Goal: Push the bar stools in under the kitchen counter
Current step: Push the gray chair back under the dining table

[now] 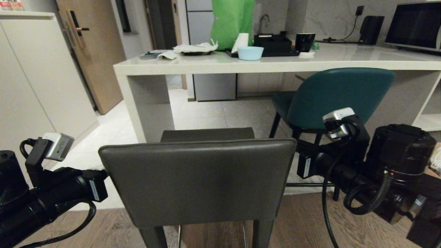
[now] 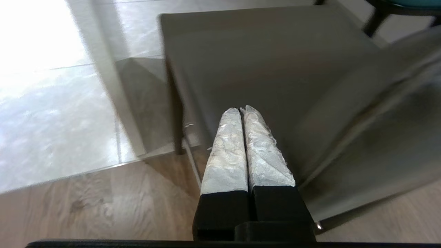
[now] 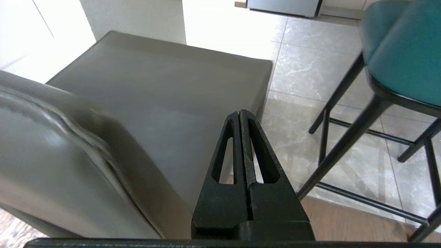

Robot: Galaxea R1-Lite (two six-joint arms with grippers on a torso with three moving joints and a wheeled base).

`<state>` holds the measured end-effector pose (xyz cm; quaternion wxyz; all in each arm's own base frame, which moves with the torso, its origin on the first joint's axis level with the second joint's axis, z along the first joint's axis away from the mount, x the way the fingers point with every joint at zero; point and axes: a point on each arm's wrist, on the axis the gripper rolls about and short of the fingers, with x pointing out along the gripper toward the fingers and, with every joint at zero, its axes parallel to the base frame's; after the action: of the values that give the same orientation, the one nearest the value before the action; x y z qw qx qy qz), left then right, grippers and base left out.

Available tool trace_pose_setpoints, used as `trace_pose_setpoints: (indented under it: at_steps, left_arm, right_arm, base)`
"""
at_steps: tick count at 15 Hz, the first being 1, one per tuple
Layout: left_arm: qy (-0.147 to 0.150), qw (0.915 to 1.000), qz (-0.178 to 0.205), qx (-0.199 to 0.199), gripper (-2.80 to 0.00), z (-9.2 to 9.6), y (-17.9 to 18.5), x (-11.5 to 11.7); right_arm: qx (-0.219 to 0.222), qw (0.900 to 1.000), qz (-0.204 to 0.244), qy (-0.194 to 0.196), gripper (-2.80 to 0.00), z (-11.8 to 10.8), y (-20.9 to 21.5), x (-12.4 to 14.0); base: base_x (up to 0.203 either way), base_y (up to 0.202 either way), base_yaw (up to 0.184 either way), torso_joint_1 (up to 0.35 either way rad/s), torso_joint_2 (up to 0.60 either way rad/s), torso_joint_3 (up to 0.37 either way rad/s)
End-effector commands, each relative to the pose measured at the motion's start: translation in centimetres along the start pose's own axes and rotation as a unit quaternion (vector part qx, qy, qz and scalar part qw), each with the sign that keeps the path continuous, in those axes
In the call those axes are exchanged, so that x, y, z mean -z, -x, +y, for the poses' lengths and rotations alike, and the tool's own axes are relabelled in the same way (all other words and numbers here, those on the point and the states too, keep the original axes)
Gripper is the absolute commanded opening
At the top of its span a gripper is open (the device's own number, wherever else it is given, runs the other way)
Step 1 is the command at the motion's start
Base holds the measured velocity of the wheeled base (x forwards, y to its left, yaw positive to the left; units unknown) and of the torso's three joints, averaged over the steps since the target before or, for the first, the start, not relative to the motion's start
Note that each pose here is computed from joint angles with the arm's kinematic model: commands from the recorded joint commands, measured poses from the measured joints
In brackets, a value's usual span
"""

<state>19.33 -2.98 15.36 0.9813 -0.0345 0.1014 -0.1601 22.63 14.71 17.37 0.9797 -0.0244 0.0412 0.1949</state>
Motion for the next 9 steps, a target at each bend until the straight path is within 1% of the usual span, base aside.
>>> trace_pose_setpoints:
  at_steps: [1, 4, 7, 9]
  left_arm:
    - [-0.002, 0.9999, 0.001, 0.011, -2.80, -0.4, -0.5, -0.1]
    - [-0.003, 0.9999, 0.001, 0.011, -2.80, -0.4, -0.4, 0.0]
    - [-0.004, 0.9998, 0.005, 0.021, -2.80, -0.9, -0.6, 0.0]
    - [-0.007, 0.9996, 0.017, 0.022, -2.80, -0.9, -1.1, 0.5]
  right_arm:
    - [-0.007, 1.000, 0.016, 0.005, -2.80, 1.0, -1.3, 1.0]
    - [-0.019, 1.000, 0.008, 0.005, -2.80, 2.1, -1.7, 0.6]
    - [-0.019, 1.000, 0.009, 0.009, -2.80, 2.2, -2.0, 0.6]
    - [-0.017, 1.000, 0.010, 0.008, -2.80, 2.2, -2.4, 0.7]
  base:
    - [0.000, 0.000, 0.000, 0.000, 0.00, 0.000]
    - [0.000, 0.000, 0.000, 0.000, 0.00, 0.000]
    - [0.000, 0.000, 0.000, 0.000, 0.00, 0.000]
    - [0.000, 0.000, 0.000, 0.000, 0.00, 0.000]
